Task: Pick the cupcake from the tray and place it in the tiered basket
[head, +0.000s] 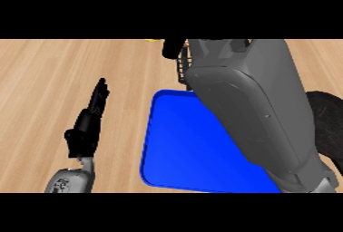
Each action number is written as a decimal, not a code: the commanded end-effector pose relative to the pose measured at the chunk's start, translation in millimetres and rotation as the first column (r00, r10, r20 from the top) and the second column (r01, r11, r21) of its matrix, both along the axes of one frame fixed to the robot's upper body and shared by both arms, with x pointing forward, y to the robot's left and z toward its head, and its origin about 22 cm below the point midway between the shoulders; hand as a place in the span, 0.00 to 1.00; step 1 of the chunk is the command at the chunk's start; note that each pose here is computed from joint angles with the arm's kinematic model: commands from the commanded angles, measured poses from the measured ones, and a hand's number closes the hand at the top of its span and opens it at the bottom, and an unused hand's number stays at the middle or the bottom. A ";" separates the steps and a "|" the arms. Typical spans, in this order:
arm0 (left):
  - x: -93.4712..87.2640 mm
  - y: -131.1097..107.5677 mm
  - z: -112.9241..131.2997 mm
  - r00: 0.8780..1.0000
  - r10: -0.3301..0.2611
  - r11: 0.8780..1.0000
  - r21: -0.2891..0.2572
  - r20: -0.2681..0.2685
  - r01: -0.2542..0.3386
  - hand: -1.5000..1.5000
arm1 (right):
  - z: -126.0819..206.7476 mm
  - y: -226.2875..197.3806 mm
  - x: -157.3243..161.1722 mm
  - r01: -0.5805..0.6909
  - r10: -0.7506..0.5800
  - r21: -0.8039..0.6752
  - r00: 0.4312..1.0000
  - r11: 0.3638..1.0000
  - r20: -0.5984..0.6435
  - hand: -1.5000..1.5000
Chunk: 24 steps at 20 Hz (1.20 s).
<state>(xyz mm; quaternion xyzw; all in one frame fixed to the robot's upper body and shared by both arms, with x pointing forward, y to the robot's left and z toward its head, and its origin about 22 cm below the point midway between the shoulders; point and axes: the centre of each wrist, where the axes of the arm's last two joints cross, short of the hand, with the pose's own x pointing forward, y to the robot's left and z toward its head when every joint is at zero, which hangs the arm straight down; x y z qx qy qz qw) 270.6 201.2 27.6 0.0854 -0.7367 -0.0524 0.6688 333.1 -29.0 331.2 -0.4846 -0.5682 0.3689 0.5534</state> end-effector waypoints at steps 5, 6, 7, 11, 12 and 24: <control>-3.5 -9.2 1.7 1.000 -0.003 1.000 -0.003 0.013 0.003 0.50 | 0.2 -4.0 39.5 0.174 -0.174 0.004 0.985 0.985 -0.001 1.00; 18.8 -4.5 16.9 1.000 -0.016 1.000 -0.013 0.010 0.016 0.50 | -2.5 -3.2 45.0 0.178 -0.178 -0.043 0.984 0.983 -0.009 1.00; 9.7 -7.4 25.2 1.000 -0.020 1.000 -0.010 0.001 0.020 0.50 | -20.6 -17.9 57.3 0.191 -0.191 -0.047 0.982 0.980 0.002 1.00; 4.6 -12.6 10.2 1.000 -0.011 1.000 -0.014 0.015 0.011 0.50 | -10.8 -43.1 77.8 0.200 -0.200 -0.087 0.980 0.976 0.003 1.00; 9.4 0.4 8.3 1.000 -0.021 1.000 -0.015 -0.006 0.021 0.50 | -8.2 -36.9 82.7 0.205 -0.206 -0.081 0.979 0.975 -0.001 1.00; 0.9 -4.5 0.2 1.000 -0.006 1.000 0.003 0.014 0.006 0.50 | -47.5 -85.2 114.2 0.283 -0.268 0.208 0.959 0.936 -0.096 0.00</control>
